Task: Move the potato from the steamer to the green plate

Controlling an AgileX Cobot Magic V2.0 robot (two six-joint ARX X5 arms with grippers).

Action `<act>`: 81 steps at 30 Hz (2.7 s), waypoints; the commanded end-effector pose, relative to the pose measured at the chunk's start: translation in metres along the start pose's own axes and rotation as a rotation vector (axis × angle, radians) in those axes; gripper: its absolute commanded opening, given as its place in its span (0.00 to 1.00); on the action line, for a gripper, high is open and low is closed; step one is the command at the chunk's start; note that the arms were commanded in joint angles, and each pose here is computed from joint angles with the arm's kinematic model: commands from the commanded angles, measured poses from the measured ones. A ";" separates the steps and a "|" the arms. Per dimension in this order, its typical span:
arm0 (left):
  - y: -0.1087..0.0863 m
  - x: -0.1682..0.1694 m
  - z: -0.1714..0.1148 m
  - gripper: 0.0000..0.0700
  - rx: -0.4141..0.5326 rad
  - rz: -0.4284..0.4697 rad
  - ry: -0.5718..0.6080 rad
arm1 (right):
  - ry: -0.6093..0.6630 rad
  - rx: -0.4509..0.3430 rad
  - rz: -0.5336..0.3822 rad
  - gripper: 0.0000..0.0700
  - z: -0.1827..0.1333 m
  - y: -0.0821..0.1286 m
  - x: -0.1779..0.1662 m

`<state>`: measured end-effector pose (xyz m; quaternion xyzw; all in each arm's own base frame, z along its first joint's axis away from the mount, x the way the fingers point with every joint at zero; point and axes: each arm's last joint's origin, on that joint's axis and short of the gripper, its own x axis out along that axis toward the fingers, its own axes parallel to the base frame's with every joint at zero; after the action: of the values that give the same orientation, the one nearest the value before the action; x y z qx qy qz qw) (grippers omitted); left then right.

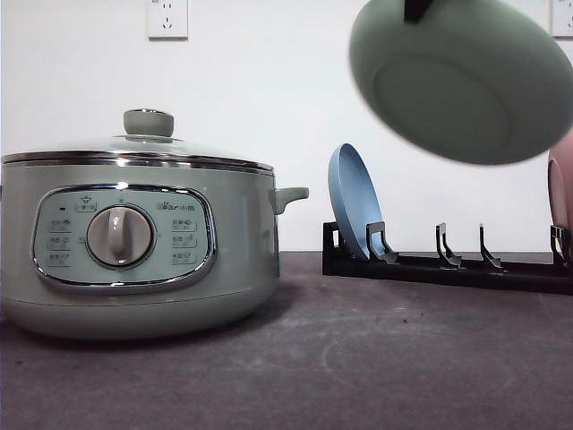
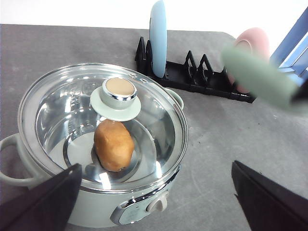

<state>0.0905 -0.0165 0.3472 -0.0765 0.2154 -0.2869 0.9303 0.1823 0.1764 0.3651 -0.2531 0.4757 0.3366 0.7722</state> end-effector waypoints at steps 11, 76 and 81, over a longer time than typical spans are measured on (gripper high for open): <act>-0.002 -0.003 0.005 0.91 0.028 -0.005 -0.022 | 0.144 -0.143 -0.113 0.00 -0.032 0.063 0.076; -0.002 -0.003 0.005 0.91 0.022 -0.005 -0.020 | -0.348 0.020 0.151 0.45 -0.027 0.038 0.014; -0.002 -0.003 0.005 0.91 0.018 -0.005 -0.019 | -0.479 0.059 0.309 0.45 -0.025 0.014 -0.015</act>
<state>0.0905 -0.0165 0.3471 -0.0768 0.2157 -0.2869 0.9302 0.1520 0.1620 0.3616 -0.0765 0.3308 0.4631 0.8187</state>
